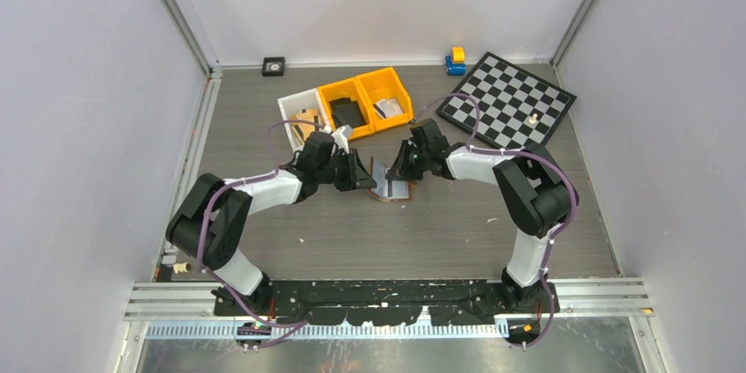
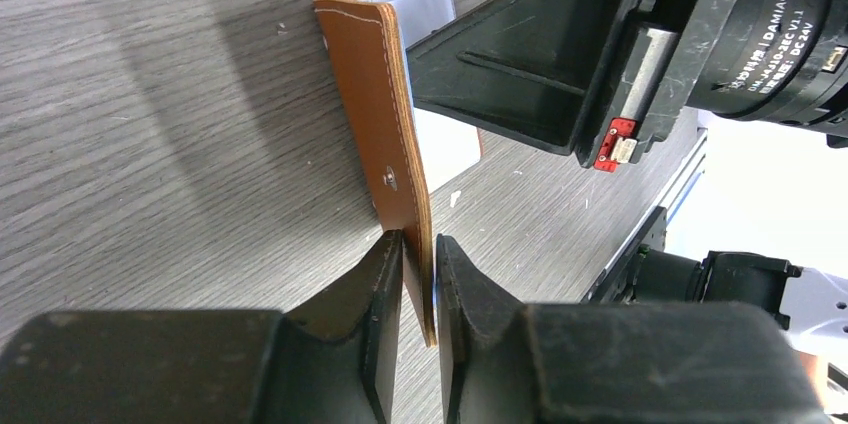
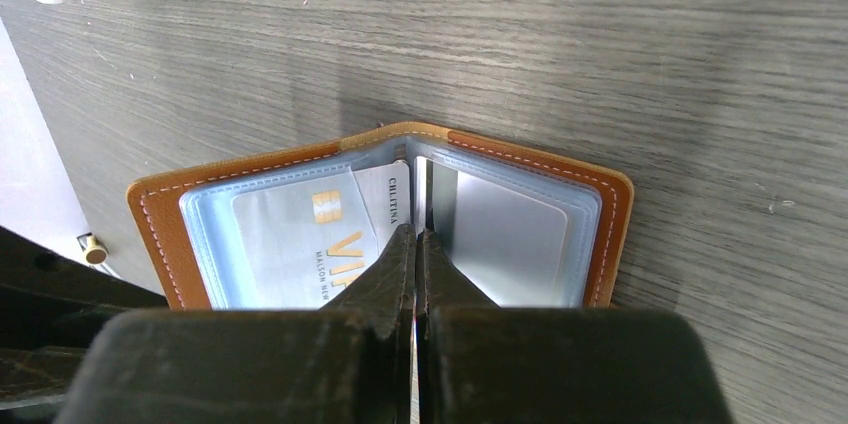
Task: Take the credit cards out of the card holder
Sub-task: Remove the credit card from the card holder.
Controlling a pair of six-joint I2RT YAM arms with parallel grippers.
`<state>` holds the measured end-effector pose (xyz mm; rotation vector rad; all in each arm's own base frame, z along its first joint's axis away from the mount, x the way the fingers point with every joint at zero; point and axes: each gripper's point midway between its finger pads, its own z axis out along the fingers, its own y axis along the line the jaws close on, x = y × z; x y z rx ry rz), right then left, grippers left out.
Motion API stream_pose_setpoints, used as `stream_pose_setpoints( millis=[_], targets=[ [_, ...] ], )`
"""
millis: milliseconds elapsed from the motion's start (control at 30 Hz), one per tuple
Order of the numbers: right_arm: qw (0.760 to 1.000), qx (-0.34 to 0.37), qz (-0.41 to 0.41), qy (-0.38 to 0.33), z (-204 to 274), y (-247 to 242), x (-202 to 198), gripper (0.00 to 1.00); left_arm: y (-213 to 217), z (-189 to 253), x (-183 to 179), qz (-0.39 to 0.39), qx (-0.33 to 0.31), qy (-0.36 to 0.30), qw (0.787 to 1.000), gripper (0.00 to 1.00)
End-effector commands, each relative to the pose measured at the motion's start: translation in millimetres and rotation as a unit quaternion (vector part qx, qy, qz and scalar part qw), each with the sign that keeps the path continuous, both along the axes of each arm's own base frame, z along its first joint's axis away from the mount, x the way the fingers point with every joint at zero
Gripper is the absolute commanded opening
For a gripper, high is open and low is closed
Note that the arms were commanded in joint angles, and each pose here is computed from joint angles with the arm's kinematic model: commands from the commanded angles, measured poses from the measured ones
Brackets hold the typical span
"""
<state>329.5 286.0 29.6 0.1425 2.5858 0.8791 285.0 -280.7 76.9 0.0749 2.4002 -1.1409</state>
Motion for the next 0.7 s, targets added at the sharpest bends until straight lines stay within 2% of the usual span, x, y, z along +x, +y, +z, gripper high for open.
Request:
stream_pose_setpoints(
  millis=[0, 367, 667],
  targets=[
    [1.0, -0.018, 0.002, 0.021, -13, -3, -7, 0.0, -10, 18, 12, -0.007, -0.028, -0.022, 0.999, 0.22],
    [1.0, -0.015, 0.003, 0.024, -14, -2, -8, 0.01, -15, 33, 8, -0.022, -0.061, -0.045, 0.997, 0.27],
    [1.0, -0.014, 0.004, 0.022, -13, -2, -8, 0.01, -20, 21, 9, -0.03, -0.061, -0.02, 0.998, 0.2]
  ],
)
